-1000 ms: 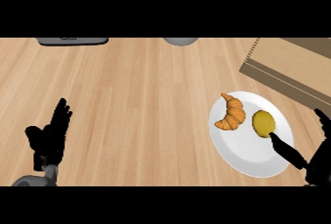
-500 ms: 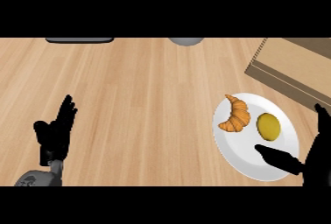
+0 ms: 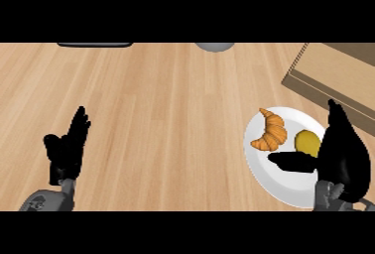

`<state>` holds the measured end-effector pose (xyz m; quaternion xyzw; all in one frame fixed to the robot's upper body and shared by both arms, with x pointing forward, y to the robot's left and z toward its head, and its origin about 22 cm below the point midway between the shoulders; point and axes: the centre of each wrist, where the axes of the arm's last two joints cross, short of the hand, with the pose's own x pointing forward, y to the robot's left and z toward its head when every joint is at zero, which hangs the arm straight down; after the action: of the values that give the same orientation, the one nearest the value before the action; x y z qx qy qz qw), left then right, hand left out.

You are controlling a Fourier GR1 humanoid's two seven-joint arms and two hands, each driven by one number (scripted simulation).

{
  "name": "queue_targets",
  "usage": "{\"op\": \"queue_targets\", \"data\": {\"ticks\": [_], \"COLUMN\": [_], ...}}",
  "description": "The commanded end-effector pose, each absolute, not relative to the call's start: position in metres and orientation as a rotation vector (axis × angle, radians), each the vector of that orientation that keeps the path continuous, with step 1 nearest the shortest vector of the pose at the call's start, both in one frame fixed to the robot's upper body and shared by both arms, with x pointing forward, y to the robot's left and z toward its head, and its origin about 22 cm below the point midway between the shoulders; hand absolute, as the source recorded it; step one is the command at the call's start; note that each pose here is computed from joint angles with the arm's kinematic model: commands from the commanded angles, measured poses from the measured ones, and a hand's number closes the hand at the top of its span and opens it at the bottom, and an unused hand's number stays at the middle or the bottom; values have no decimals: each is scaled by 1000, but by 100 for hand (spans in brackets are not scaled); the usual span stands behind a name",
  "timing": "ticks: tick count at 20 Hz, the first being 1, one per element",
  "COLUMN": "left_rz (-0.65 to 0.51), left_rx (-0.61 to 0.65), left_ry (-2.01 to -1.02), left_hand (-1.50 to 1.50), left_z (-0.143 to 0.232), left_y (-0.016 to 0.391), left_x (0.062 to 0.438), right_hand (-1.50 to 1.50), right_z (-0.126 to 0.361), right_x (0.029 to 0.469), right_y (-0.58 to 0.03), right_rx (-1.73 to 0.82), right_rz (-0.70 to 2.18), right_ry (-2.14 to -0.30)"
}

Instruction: Pick the croissant from the plate and place it in the cardboard box

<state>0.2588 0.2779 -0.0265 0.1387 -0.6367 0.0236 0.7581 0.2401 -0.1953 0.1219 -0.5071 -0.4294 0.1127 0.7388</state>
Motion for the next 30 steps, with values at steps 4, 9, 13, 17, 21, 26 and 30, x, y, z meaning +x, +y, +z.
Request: {"op": "queue_targets", "data": {"ticks": [4,9,13,17,21,26,30], "left_rz": [56,39,64,52,65,55,60], "left_rx": [295,292,315,311,318,302,317], "left_ry": [-1391,-1396,-1395,-1372,-1379,-1389,-1380], "left_hand": [0,0,0,0,0,0,0], "left_z": [-24,-26,-29,-33,-25,-27,-28], "left_y": [269,273,269,279,282,285,279], "left_x": [267,268,269,257,261,273,271], "right_hand": [-150,-150,-150,-150,-150,-150,-150], "right_z": [119,133,134,129,122,117,106], "right_x": [267,291,300,314,318,334,332], "right_y": [-173,-142,-155,-157,-156,-163,-157], "right_rx": [-1061,-1040,-1039,-1062,-1038,-1028,-1032], "right_rz": [261,245,223,246,237,221,209], "right_ry": [-612,-632,-576,-522,-503,-506,-461]}}
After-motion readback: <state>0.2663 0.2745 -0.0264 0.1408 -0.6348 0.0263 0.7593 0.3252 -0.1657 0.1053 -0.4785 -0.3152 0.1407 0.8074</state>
